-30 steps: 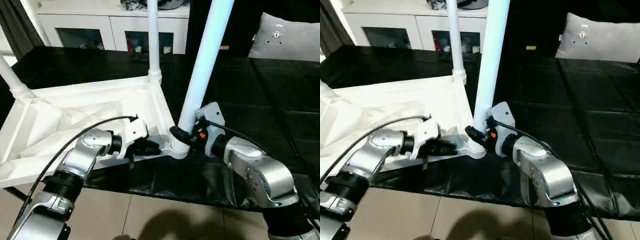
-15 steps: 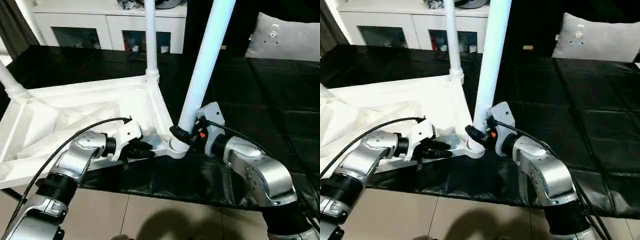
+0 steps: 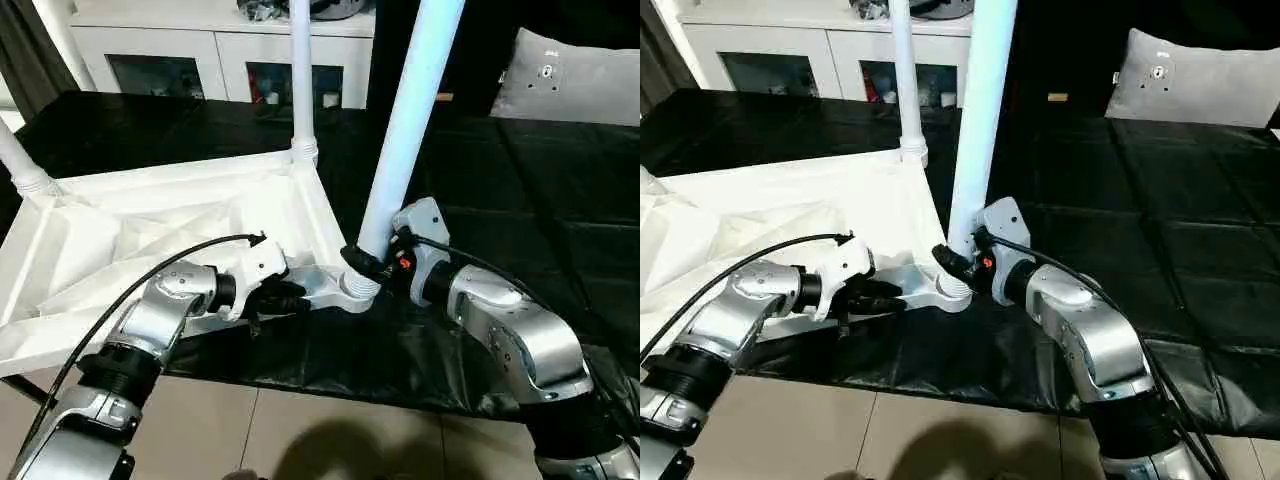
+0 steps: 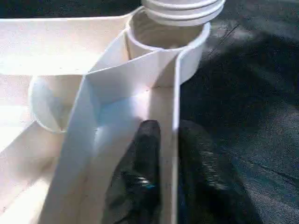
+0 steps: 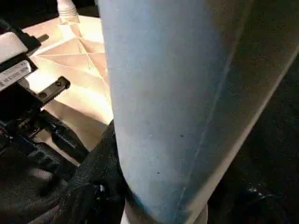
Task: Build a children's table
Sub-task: Insert table leg to table base
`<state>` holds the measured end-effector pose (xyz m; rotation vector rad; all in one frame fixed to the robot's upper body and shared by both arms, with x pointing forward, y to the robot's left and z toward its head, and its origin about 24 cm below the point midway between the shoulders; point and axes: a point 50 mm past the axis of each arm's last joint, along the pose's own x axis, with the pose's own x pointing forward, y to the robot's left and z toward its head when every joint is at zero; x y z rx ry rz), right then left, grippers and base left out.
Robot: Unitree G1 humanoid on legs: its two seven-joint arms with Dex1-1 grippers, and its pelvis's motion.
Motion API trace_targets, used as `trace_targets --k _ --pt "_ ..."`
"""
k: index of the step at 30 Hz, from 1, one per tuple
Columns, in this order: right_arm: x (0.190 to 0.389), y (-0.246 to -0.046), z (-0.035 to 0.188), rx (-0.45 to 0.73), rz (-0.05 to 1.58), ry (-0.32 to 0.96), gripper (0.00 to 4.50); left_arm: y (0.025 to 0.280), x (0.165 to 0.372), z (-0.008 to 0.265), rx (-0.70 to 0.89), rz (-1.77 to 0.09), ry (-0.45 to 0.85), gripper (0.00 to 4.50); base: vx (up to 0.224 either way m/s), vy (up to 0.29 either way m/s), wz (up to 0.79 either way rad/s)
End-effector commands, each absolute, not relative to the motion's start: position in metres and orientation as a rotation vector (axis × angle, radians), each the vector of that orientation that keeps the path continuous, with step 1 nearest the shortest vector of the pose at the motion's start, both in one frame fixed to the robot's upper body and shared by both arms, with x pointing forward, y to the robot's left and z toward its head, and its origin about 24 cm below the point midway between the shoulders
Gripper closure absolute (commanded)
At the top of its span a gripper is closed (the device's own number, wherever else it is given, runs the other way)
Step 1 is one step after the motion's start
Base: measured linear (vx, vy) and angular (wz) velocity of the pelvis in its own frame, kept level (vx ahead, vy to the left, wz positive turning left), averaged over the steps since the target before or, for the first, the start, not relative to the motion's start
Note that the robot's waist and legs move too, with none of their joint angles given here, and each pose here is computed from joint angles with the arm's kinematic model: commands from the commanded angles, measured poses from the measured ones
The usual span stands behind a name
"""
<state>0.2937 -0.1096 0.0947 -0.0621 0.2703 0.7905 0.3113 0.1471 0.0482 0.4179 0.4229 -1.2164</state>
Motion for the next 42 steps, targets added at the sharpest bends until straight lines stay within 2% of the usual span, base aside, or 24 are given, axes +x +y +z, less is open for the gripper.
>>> trace_targets --k 1,2,7,13,20,27,29,32,37,40,42 --pt "0.298 -0.107 0.100 -0.097 0.807 0.259 2.62 0.150 0.312 0.045 0.440 -1.204 0.458 4.10 0.000 0.000 0.00" --pt "0.299 -0.107 0.098 -0.101 0.811 0.273 2.62 0.150 0.312 0.045 0.442 -1.207 0.455 4.25 0.000 0.000 0.00" --pt "0.305 -0.109 0.091 -0.119 0.823 0.319 2.62 0.148 0.311 0.046 0.488 -1.268 0.443 4.47 0.000 0.000 0.00" --pt "0.309 -0.106 0.090 -0.094 0.864 0.359 2.62 0.140 0.303 0.047 0.555 -1.411 0.422 4.50 0.000 0.000 0.00" --pt "0.309 -0.109 0.086 -0.104 0.907 0.406 2.62 0.134 0.306 0.052 0.644 -1.492 0.365 4.50 0.000 0.000 0.00" --pt "0.307 -0.113 0.093 -0.092 0.918 0.393 2.62 0.126 0.307 0.060 0.620 -1.551 0.278 4.50 0.000 0.000 0.00" --pt "0.303 -0.115 0.093 -0.095 0.928 0.393 2.62 0.121 0.306 0.065 0.565 -1.583 0.243 4.50 0.000 0.000 0.00" --pt "0.300 -0.119 0.093 -0.090 0.922 0.395 2.62 0.121 0.304 0.064 0.585 -1.613 0.242 4.50 0.000 0.000 0.00" --pt "0.296 -0.123 0.095 -0.075 0.914 0.393 2.62 0.122 0.305 0.063 0.592 -1.613 0.249 4.50 0.000 0.000 0.00" --pt "0.294 -0.123 0.097 -0.065 0.924 0.390 2.62 0.135 0.317 0.054 0.626 -1.458 0.330 4.50 0.000 0.000 0.00" --pt "0.293 -0.123 0.097 -0.066 0.924 0.390 2.62 0.137 0.319 0.054 0.597 -1.436 0.334 4.50 0.000 0.000 0.00"
